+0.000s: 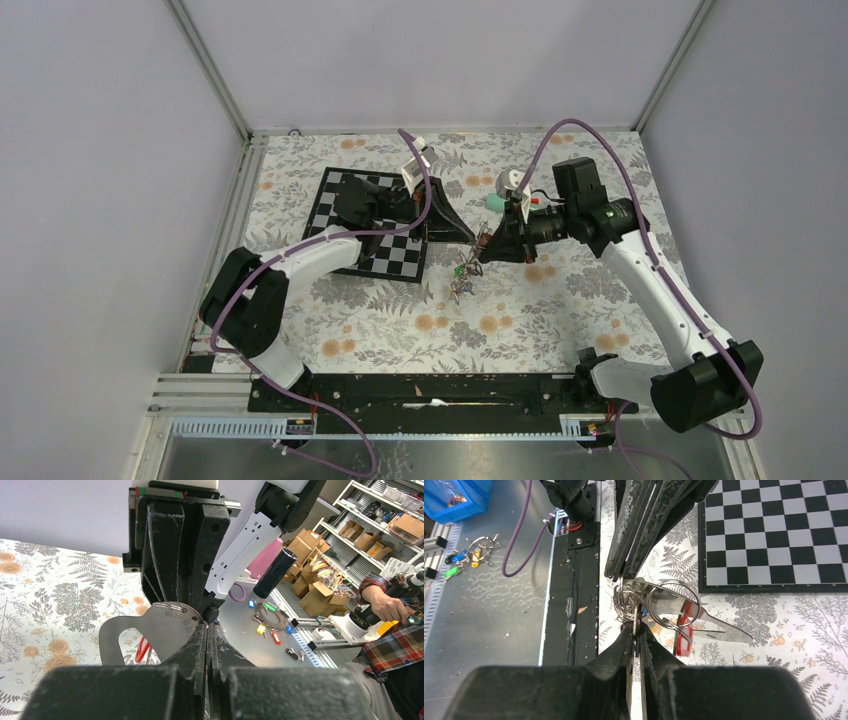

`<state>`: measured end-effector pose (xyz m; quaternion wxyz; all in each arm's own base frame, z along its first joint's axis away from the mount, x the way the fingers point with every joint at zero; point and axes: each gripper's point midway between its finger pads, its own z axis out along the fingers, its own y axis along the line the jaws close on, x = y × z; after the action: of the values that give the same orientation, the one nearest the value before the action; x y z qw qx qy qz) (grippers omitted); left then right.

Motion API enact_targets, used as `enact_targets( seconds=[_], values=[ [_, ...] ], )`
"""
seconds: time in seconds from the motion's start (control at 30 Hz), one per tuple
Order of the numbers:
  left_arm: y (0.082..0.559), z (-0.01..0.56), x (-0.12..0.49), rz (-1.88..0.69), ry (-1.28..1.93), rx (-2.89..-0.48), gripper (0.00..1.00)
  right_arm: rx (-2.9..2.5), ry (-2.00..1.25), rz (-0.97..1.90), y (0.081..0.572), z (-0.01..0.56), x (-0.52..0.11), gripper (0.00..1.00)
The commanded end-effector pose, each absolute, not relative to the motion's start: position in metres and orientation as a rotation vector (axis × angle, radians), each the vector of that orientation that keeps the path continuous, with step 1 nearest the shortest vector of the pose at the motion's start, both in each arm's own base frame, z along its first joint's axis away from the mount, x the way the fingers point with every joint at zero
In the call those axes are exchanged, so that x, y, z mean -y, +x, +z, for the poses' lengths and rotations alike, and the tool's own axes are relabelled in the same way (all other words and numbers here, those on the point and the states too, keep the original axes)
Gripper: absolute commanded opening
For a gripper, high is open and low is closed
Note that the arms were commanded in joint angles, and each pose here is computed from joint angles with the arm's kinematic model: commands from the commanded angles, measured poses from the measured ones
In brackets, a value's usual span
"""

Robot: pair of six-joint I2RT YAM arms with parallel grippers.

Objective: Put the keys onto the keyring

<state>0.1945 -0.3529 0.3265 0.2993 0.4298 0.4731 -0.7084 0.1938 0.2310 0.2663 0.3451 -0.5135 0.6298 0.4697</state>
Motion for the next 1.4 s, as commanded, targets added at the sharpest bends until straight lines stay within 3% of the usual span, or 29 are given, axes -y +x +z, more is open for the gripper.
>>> enact_targets(
  seconds=[0.0,0.4,1.37],
  values=[
    [0.193,0.338,0.349,-1.829,1.164,-1.170,0.00,-1.570,-1.373,1.127,0.192,0.287,-0.226,0.05],
    [0.196,0.336,0.349,-1.815,1.168,-1.176,0.00,-1.585,-1.398,1.074,0.185,0.288,-0.219,0.00],
    [0.215,0.308,0.348,-1.716,1.180,-1.250,0.01,-1.714,-1.339,0.928,0.208,0.293,-0.209,0.00]
  ],
)
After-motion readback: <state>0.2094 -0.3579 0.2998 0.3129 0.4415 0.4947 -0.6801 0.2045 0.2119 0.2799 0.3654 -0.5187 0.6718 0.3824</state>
